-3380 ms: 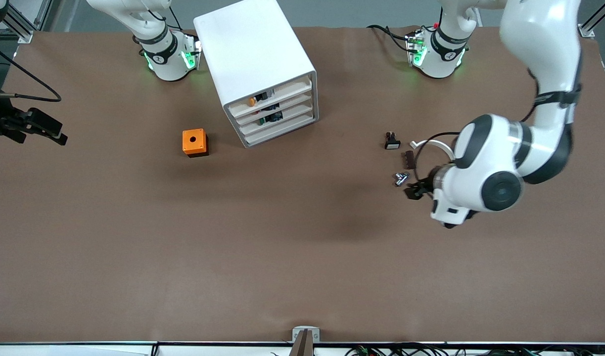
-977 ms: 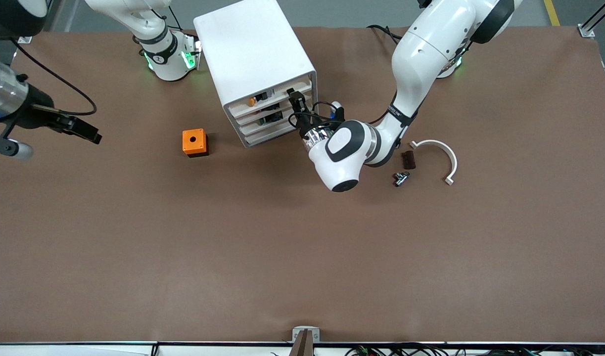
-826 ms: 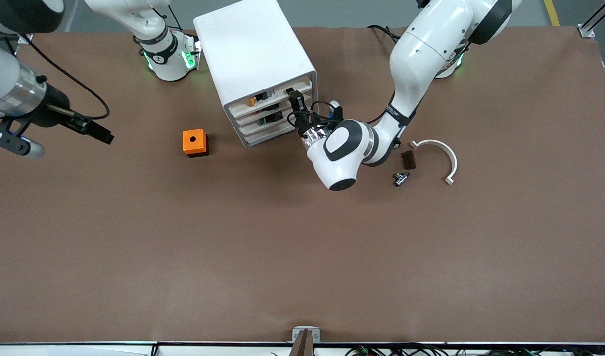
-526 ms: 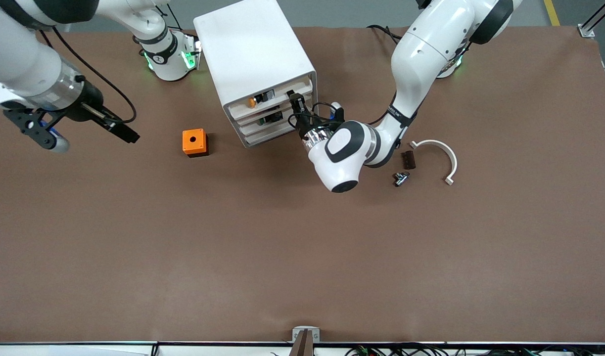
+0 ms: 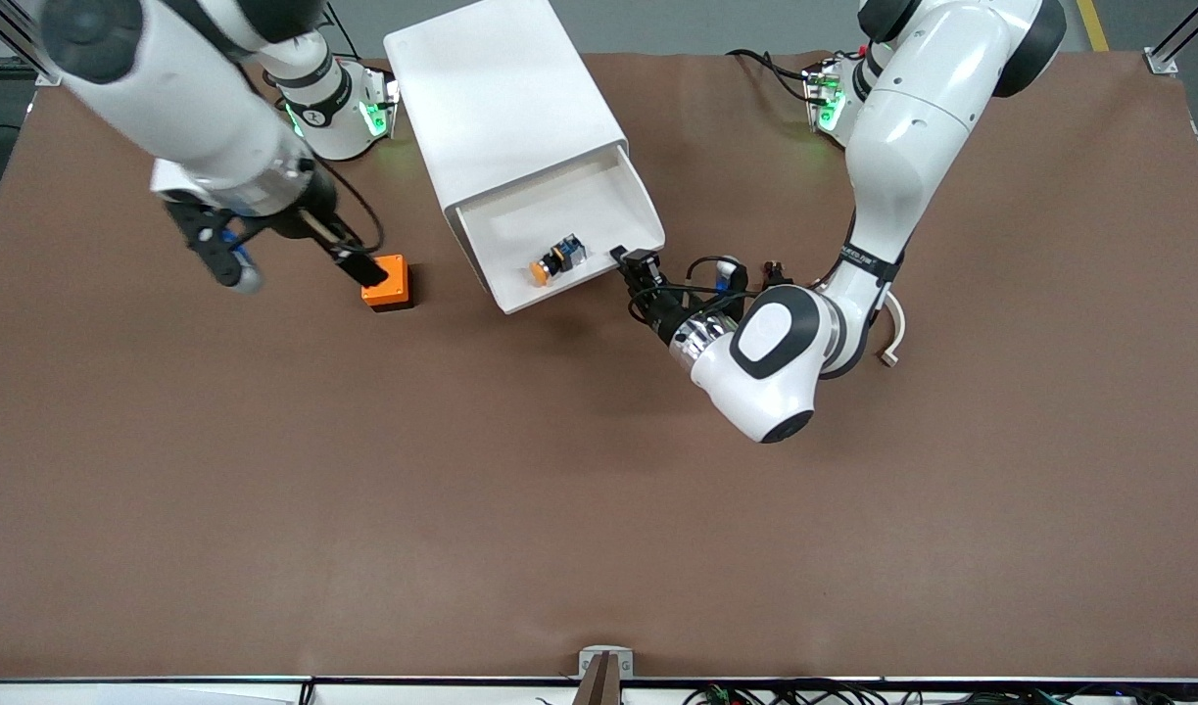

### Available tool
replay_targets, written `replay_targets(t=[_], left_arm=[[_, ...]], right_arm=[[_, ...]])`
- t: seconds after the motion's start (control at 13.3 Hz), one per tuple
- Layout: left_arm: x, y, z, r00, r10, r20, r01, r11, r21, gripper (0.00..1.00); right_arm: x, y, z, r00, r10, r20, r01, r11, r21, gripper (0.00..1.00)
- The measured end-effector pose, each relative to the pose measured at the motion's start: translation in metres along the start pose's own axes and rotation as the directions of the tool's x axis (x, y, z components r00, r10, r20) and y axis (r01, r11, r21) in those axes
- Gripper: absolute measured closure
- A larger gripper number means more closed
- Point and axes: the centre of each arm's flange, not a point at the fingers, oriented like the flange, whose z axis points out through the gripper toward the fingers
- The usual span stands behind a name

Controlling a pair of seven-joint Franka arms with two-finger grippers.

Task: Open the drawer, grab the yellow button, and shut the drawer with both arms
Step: 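Pull the drawer open with the left gripper while the right gripper reaches in, then grasp the yellow button with the right gripper while the left gripper withdraws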

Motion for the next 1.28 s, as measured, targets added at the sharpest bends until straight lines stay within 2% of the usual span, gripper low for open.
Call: replay_targets(t=[0.08, 0.3, 0.6, 0.9, 1.05, 1.28], left_arm=[[0.000, 0.001, -0.004, 1.000, 0.025, 0.006, -0.025, 1.000, -0.007, 0.79], [0.002, -0.002, -0.018, 0.999, 0.052, 0.013, -0.052, 0.998, -0.031, 0.44], [0.021, 0.008, -0.056, 0.997, 0.076, -0.028, -0.079, 0.987, -0.138, 0.01], [0.061, 0.020, -0.130, 0.982, 0.187, -0.022, -0.186, 0.954, -0.235, 0.00], [0.080, 0.022, -0.155, 0.971, 0.219, -0.097, -0.238, 0.921, -0.308, 0.00], [0.098, 0.029, -0.173, 0.953, 0.204, -0.225, -0.279, 0.879, -0.386, 0.00]], right_arm=[[-0.020, -0.012, 0.013, 1.000, 0.024, -0.003, -0.024, 1.000, 0.005, 0.00], [-0.068, -0.039, 0.048, 0.996, 0.092, -0.007, -0.092, 0.995, 0.024, 0.00], [-0.119, -0.056, 0.088, 0.989, 0.150, -0.008, -0.150, 0.988, 0.022, 0.00], [-0.155, -0.059, 0.127, 0.986, 0.165, -0.010, -0.165, 0.986, 0.027, 0.00], [-0.171, -0.059, 0.146, 0.985, 0.170, -0.013, -0.169, 0.985, 0.022, 0.00], [-0.191, -0.059, 0.169, 0.988, 0.151, -0.022, -0.151, 0.989, 0.000, 0.00]])
